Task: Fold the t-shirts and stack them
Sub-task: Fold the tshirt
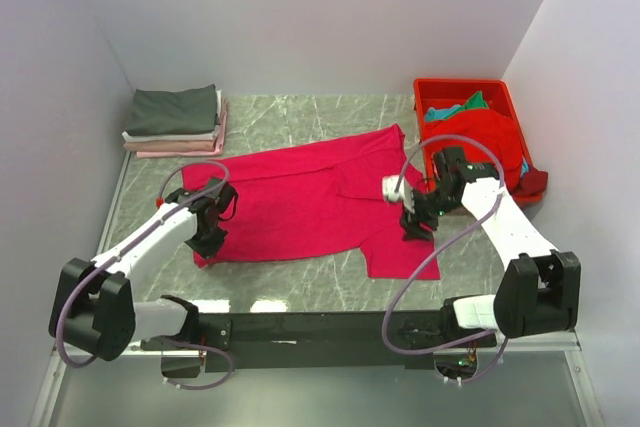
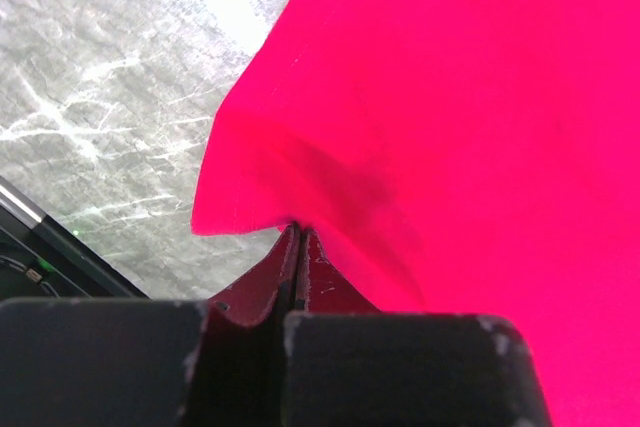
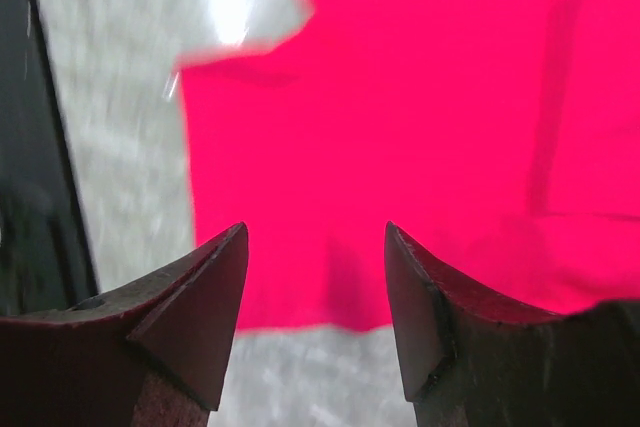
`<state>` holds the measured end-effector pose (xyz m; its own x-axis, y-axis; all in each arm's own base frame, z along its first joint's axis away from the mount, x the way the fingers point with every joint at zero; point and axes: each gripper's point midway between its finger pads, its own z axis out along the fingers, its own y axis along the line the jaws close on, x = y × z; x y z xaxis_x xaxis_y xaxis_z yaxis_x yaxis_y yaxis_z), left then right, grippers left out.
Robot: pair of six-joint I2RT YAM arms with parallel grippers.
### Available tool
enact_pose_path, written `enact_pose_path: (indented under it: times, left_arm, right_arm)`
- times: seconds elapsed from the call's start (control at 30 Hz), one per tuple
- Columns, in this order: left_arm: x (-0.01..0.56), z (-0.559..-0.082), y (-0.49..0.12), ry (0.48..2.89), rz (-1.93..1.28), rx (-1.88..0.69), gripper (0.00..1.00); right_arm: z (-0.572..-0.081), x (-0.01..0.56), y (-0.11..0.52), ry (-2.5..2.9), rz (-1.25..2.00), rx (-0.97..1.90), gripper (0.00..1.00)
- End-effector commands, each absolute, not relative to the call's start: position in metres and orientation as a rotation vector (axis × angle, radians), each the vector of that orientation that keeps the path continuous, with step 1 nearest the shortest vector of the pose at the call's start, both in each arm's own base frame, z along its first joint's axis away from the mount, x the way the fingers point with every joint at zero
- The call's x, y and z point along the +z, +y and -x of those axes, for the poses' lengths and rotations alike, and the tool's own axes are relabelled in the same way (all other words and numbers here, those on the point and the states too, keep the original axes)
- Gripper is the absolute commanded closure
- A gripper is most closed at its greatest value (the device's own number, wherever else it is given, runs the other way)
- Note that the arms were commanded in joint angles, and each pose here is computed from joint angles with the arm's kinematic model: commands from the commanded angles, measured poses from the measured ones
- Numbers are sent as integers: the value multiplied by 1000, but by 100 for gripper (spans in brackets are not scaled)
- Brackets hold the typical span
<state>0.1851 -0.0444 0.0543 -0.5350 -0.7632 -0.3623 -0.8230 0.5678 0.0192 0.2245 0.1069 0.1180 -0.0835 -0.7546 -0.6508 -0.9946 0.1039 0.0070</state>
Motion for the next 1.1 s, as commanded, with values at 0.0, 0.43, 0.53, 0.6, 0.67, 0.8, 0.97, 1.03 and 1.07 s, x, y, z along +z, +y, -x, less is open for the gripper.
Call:
enact_pose_path:
  times: [0.0, 0.43, 0.53, 0.6, 0.67, 0.8, 0.97, 1.03, 1.07]
  left_arm:
    - [65, -194, -45, 2479, 1232, 218, 100]
    - [75, -201, -52, 2465, 1178, 113, 100]
    - [74, -200, -54, 2470, 1179, 92, 100]
    - [73, -200, -55, 2468, 1182, 75, 100]
    - [71, -199, -56, 2470, 1180, 71, 100]
    - [70, -199, -57, 2469, 1180, 57, 100]
    - [70, -200, -58, 2473, 1177, 55, 100]
    - [70, -201, -58, 2471, 1175, 51, 100]
    - [70, -201, -58, 2470, 1177, 48, 100]
  right_arm:
    - [-188, 94, 74, 1823, 2033, 550, 37]
    - [-140, 50, 47, 1758, 2337, 378, 42]
    - [-148, 33, 41, 1810, 2346, 247, 43]
    - [-147, 25, 37, 1854, 2348, 219, 44]
    - [-153, 19, 35, 1878, 2333, 190, 45]
    - [-155, 5, 31, 1921, 2322, 145, 47]
    - [-161, -7, 25, 1954, 2304, 69, 51]
    - [-159, -11, 24, 1953, 2310, 65, 54]
    - [-158, -12, 24, 1956, 2310, 66, 59]
